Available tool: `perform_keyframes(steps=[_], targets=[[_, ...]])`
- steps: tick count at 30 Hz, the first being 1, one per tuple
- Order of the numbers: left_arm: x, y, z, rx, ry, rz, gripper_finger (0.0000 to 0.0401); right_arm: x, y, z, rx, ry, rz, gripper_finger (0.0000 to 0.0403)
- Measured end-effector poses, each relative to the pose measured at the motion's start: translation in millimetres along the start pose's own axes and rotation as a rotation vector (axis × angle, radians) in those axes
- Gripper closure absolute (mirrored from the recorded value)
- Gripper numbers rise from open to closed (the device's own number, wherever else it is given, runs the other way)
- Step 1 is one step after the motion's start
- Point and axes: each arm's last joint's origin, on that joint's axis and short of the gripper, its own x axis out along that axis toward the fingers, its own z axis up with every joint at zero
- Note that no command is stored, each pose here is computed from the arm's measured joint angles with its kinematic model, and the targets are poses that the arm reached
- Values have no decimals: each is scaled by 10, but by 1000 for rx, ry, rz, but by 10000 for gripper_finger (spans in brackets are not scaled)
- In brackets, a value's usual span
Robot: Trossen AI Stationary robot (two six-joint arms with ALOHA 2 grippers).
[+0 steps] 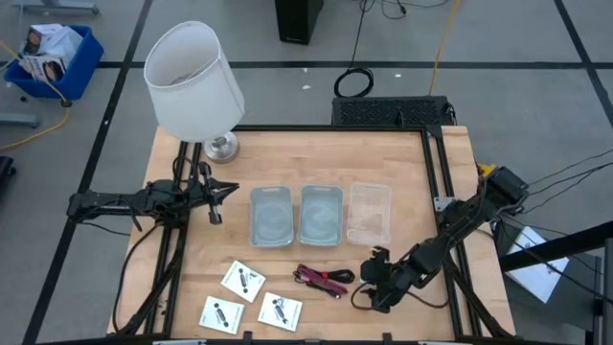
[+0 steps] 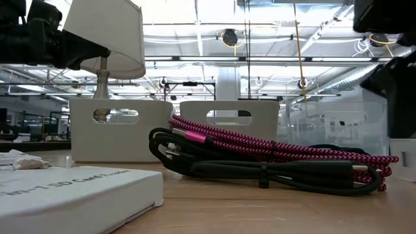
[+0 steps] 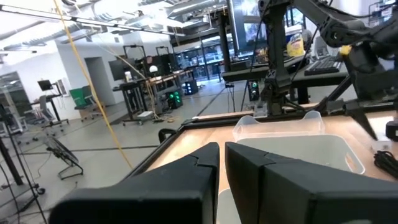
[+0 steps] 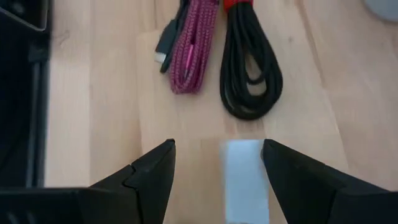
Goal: Pick and place items into bin
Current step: Put the white charger adapter into the transparent bin
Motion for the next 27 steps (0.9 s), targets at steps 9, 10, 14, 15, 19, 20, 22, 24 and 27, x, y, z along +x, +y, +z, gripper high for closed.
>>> perform_keyframes(steps=[9,10,14,15,19,20,22,24,27], targets=[[0,-2,-8,-9,7,-1,366,197,-47,-88,-1,75,-54,167],[0,-2,-7,-9,7,-2,366,199,-48,-88,-3,76,-54,167],[0,-2,-7,-10,7,-2,366,201,-48,-89,-1,83,-48,173],[0,-2,-7,-10,7,-2,366,201,-49,-91,0,89,-45,180],[0,-1,-7,-10,7,-1,366,198,-57,-92,3,95,-47,237],[0,-1,-7,-10,7,-1,366,188,-59,-89,3,94,-46,258],[0,-2,-8,-10,7,-2,366,171,-63,-80,7,94,-39,302],[0,-2,-6,-10,7,-2,366,141,-58,-65,2,100,-17,315],[0,-2,-8,-17,7,-2,366,75,-43,-49,-28,101,19,315]])
